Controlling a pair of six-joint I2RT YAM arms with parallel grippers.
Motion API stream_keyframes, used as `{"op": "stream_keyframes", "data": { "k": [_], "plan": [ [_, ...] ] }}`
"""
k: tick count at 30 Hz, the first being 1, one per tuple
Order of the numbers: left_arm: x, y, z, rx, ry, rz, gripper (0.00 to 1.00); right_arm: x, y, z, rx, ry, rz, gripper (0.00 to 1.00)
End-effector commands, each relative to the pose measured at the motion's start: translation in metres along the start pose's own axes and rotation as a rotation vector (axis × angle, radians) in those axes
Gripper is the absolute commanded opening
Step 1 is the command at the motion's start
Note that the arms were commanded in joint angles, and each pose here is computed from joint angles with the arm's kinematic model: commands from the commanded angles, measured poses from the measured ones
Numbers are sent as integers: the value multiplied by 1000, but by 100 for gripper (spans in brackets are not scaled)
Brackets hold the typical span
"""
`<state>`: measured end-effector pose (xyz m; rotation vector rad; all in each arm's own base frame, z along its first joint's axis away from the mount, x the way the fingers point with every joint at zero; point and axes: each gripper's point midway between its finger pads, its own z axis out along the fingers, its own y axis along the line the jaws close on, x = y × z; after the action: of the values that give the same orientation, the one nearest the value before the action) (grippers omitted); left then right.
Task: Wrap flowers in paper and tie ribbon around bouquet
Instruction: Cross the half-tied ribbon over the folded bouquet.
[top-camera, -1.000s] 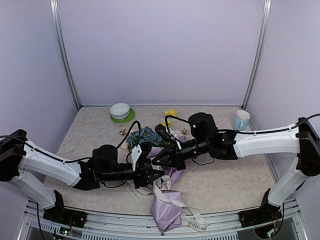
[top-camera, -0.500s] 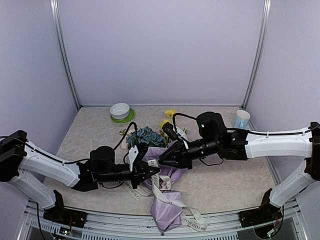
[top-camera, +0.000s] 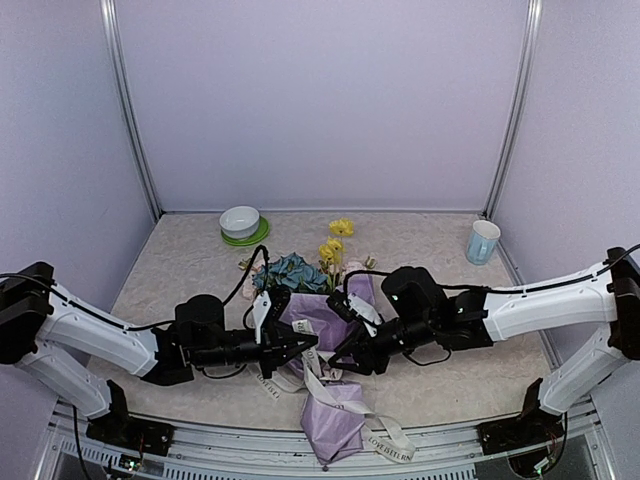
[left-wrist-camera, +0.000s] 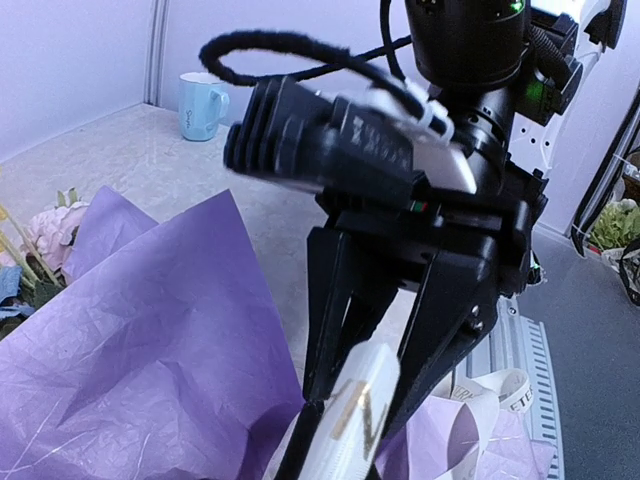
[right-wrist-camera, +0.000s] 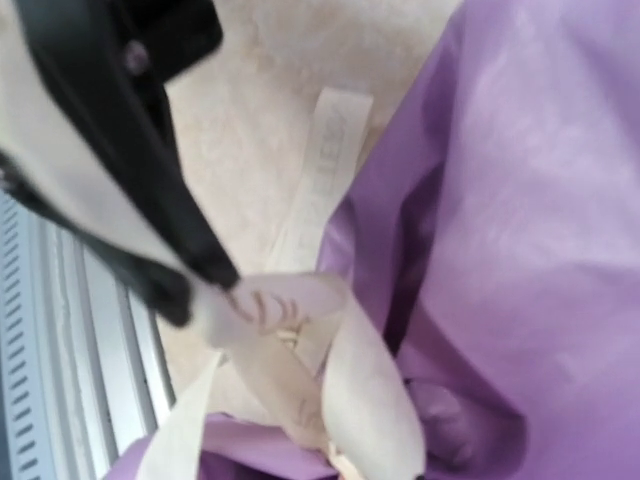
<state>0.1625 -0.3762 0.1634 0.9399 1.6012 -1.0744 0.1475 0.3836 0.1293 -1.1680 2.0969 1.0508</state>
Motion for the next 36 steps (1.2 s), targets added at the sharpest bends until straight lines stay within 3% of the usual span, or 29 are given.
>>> {"op": "stream_keyframes", "data": {
  "k": [1, 10, 13, 18, 26, 31, 36],
  "plan": [
    [-12, -5, -5, 25, -44, 2, 0, 10, -6, 12, 33, 18, 22, 35],
    [-12, -5, -7, 27, -40, 4, 0, 16, -11, 21, 42, 41, -2, 21],
    [-13, -5, -7, 24, -43, 7, 0, 14, -8, 18, 27, 32, -12, 0],
    [-5, 4, -5, -19, -25, 9, 0, 3, 12, -3, -52, -39, -61, 0],
    [7, 9, 8, -25, 1, 16, 0, 18, 55, -31, -315, -132, -130, 0],
    [18, 7, 14, -4, 43, 9, 0, 25, 52, -40, -344, -173, -128, 0],
    [22, 0, 16, 20, 58, 18, 0, 32, 33, -36, -261, -75, -90, 21]
  ]
}}
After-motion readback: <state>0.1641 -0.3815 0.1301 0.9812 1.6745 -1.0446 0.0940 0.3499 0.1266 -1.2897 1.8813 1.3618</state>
